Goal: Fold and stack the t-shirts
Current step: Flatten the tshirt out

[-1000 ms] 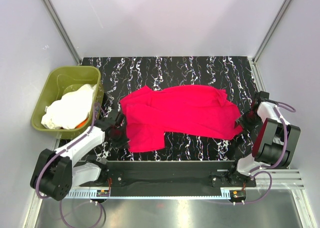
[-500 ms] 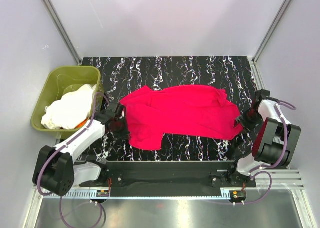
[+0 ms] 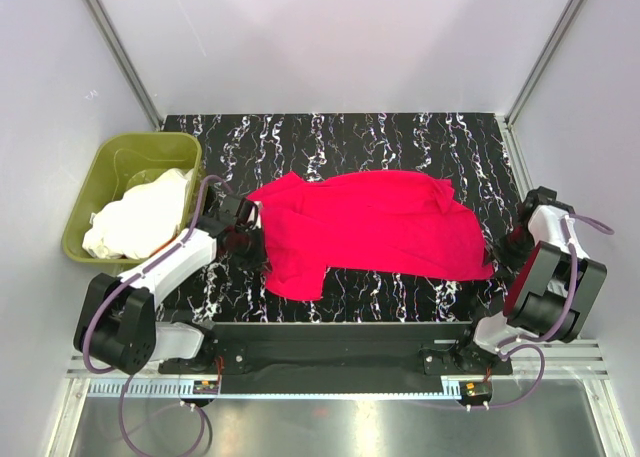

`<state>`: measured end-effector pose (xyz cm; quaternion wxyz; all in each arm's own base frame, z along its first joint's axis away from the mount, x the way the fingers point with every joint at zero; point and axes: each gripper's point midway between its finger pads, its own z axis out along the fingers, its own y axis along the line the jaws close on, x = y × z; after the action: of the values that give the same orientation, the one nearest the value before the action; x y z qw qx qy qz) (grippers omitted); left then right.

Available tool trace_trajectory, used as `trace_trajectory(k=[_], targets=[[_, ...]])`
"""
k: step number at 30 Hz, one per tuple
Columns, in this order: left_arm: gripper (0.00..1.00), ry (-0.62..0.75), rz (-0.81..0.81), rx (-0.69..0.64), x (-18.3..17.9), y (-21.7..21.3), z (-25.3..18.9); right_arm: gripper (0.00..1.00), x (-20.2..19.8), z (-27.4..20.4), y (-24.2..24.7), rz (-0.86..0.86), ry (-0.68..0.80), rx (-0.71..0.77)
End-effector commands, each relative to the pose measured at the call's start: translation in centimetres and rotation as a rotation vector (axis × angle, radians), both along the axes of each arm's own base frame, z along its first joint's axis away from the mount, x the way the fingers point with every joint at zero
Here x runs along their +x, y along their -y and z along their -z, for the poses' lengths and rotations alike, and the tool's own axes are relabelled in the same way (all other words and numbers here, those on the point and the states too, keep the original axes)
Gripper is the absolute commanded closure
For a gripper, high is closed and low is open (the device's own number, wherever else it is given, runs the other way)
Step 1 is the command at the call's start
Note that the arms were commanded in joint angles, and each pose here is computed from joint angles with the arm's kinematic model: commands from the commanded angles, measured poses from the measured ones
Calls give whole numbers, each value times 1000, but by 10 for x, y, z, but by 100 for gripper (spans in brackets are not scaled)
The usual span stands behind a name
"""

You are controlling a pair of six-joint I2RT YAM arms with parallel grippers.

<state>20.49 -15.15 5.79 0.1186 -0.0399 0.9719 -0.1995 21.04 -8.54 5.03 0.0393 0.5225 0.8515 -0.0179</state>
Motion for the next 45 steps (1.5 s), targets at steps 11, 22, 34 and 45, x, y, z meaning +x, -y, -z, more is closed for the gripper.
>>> trace_trajectory(k=[11,22,34,45], targets=[[100,49,51,-44,11,7,-10,56,-12,27,12,96,-46,-3],[100,39,35,-33,11,4,-8,53,1,38,20,94,6,24],[100,45,20,-31,9,1,-13,70,-6,58,16,134,-25,58],[100,284,-81,-21,38,-15,-102,100,17,-10,12,87,121,66]])
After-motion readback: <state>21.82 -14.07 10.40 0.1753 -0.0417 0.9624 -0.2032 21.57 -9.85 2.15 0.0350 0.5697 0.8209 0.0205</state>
